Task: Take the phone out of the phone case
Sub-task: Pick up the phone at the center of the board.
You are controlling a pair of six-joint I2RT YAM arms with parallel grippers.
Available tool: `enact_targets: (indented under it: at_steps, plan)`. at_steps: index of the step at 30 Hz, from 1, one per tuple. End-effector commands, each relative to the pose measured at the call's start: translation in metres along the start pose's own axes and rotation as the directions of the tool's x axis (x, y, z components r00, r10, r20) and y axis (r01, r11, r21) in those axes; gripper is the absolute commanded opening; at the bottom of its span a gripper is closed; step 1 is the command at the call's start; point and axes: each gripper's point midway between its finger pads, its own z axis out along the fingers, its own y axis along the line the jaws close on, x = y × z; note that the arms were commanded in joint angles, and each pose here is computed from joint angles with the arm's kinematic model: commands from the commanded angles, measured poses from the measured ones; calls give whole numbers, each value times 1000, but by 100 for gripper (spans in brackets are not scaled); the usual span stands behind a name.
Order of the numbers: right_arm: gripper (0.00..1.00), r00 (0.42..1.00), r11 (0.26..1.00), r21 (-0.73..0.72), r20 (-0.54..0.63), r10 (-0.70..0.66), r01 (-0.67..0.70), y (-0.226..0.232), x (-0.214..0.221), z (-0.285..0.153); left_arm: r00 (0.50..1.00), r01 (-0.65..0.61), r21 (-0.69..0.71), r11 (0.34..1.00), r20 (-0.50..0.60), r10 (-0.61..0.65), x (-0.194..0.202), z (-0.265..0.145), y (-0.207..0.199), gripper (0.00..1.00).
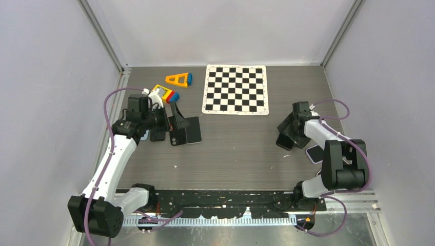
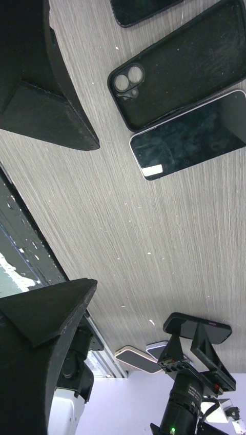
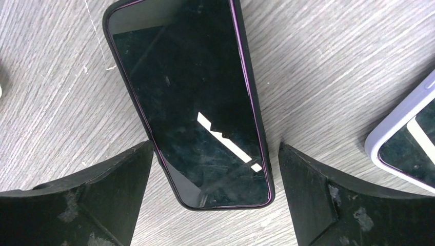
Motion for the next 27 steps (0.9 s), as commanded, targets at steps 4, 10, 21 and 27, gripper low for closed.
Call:
enact_targets:
  at_steps: [4,10,21,27]
  plan:
    - [99,996,996,14,-24,-86,86,-2,4,16,999,-24,-3,1000,43,24,-8,-7,-2,98]
    - [99,990,993,-12,-80,-117,116,4,19,20,999,-25,-6,1000,41,25,-8,-6,-2,99]
    - [90,981,974,139,-103,-164,178,1,24,26,999,-24,-7,1000,39,24,-8,-5,-1,99]
    - [52,986,982,107,-78,-147,154,8,18,19,999,-23,-10,1000,37,23,-8,-5,0,99]
